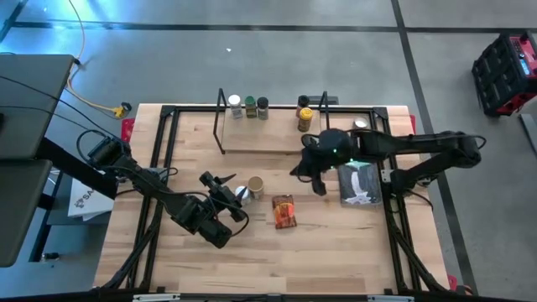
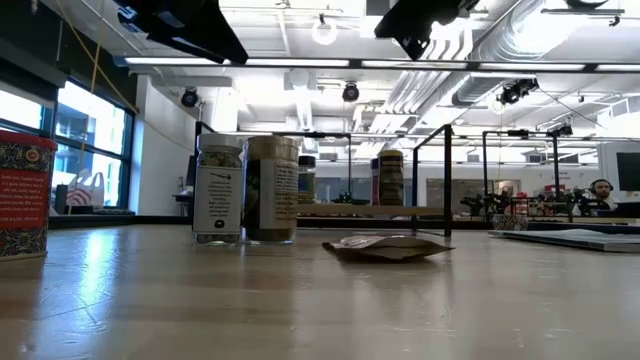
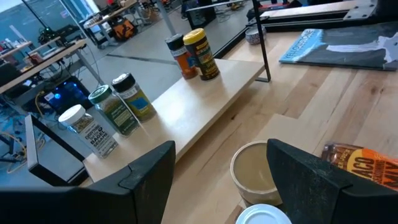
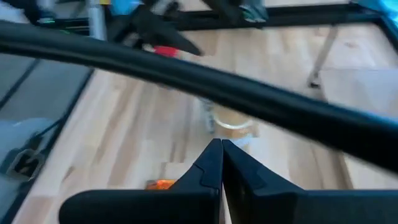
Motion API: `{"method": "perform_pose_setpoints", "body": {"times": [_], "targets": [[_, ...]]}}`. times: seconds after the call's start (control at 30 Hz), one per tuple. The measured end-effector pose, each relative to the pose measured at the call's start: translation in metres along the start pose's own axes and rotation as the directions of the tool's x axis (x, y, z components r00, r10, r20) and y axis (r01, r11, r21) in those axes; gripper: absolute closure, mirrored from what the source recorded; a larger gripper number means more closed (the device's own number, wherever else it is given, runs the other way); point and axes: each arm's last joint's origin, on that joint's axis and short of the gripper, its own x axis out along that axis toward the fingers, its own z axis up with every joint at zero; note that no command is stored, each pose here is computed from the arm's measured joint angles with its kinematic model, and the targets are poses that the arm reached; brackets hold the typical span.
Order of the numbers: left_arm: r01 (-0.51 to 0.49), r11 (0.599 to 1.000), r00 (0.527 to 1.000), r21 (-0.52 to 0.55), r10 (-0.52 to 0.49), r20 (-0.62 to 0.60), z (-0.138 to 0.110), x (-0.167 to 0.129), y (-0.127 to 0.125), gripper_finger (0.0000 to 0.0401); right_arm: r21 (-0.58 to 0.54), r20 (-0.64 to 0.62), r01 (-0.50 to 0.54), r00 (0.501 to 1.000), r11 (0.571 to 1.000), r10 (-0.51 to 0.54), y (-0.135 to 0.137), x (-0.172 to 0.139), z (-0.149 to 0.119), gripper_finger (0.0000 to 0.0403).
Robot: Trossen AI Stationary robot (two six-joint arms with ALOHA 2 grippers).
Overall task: Shelf spices
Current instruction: Put the orange seasoning pack on the shelf
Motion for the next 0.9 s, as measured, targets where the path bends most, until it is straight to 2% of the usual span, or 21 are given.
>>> {"method": "perform_pose_setpoints", "body": {"times": [0.13, 0.3, 0.4, 0.6, 0.7, 0.8, 0.9], "targets": [[0.000, 1.000, 1.000, 0.000, 0.000, 0.000, 0.000, 0.000, 0.000, 0.0153, -0.026, -0.023, -0.047, 0.999, 0.999, 0.047, 0.001, 0.004, -0.002, 0.0402], [0.005, 1.000, 1.000, -0.001, -0.005, -0.005, 0.000, 0.000, 0.000, 0.0153, -0.015, -0.131, -0.086, 0.988, 0.996, 0.084, 0.003, 0.037, -0.016, 0.0395], [0.014, 1.000, 1.000, -0.003, -0.014, -0.019, 0.000, 0.001, 0.000, 0.0153, 0.006, -0.220, -0.104, 0.970, 0.995, 0.103, 0.004, 0.065, -0.030, 0.0362], [0.042, 0.999, 0.998, -0.021, -0.043, -0.049, 0.000, 0.002, -0.002, 0.0153, 0.072, -0.384, -0.100, 0.916, 0.992, 0.120, 0.001, 0.113, -0.065, 0.0253], [0.078, 0.996, 0.994, -0.032, -0.080, -0.074, 0.000, 0.002, -0.004, 0.0153, 0.145, -0.436, -0.096, 0.887, 0.985, 0.151, 0.000, 0.128, -0.079, 0.0210], [0.134, 0.991, 0.986, -0.029, -0.136, -0.093, 0.002, 0.001, -0.008, 0.0153, 0.148, -0.469, -0.118, 0.866, 0.982, 0.174, 0.011, 0.137, -0.087, 0.0191], [0.178, 0.984, 0.980, -0.019, -0.179, -0.093, 0.004, 0.000, -0.012, 0.0153, 0.070, -0.462, -0.114, 0.877, 0.991, 0.134, 0.034, 0.141, -0.088, 0.0188]]}}
